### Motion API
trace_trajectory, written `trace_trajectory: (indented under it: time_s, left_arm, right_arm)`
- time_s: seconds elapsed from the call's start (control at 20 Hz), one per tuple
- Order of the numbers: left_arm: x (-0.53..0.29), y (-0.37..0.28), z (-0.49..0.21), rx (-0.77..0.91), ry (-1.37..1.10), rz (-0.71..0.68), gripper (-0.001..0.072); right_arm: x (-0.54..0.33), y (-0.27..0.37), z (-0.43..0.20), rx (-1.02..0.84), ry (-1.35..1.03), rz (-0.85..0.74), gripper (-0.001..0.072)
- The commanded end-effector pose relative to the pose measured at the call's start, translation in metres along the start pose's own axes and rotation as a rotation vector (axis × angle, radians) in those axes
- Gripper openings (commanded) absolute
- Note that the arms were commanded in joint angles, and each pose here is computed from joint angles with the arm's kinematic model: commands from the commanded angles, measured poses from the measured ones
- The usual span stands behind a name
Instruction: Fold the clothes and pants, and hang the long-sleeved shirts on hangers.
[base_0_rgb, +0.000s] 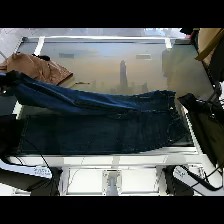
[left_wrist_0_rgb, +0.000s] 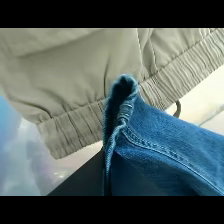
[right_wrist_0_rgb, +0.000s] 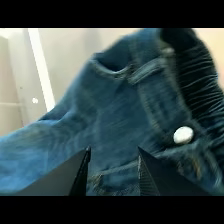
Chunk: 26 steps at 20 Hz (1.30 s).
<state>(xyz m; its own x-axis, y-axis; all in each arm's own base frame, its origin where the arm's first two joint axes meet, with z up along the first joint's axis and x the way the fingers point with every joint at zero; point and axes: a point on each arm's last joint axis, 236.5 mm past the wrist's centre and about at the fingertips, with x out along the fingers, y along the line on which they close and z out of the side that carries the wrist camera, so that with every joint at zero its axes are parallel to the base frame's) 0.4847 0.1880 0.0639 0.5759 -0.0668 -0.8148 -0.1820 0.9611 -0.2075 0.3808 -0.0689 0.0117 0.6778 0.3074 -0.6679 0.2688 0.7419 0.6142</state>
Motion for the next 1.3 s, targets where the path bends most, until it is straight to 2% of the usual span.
trace_trajectory:
  time_s: [0.0, 0.55, 0.6, 0.65, 0.7, 0.9, 1.1, 1.25]
  left_arm:
    - [0.012, -0.002, -0.009, -0.011, 0.037, -0.013, 0.0023]
    - [0.031, 0.001, -0.020, -0.057, 0.079, -0.021, 0.0023]
    - [0.033, 0.002, -0.021, -0.059, 0.083, -0.022, 0.0023]
    - [0.034, 0.002, -0.022, -0.060, 0.086, -0.022, 0.0022]
    - [0.034, 0.002, -0.022, -0.059, 0.085, -0.022, 0.0023]
    - [0.022, 0.003, -0.014, -0.053, 0.058, -0.013, 0.0022]
    - [-0.021, 0.012, 0.012, -0.047, -0.062, 0.035, 0.0022]
    - [-0.068, 0.018, 0.040, -0.040, -0.203, 0.085, 0.0023]
  right_arm:
    - [0.035, -0.029, 0.010, 0.012, 0.074, -0.024, 0.0360]
    - [0.123, -0.025, 0.029, -0.135, 0.176, 0.015, 0.0355]
    - [0.126, -0.024, 0.030, -0.142, 0.167, 0.008, 0.0332]
    - [0.127, -0.022, 0.032, -0.143, 0.159, 0.010, 0.0220]
    - [0.127, -0.019, 0.034, -0.153, 0.155, 0.015, 0.0034]
    - [0.101, 0.020, 0.068, -0.233, 0.105, 0.073, 0.0040]
    - [0.026, 0.065, 0.118, -0.319, -0.012, 0.102, 0.0039]
    - [-0.035, 0.073, 0.123, -0.362, -0.043, 0.070, 0.0039]
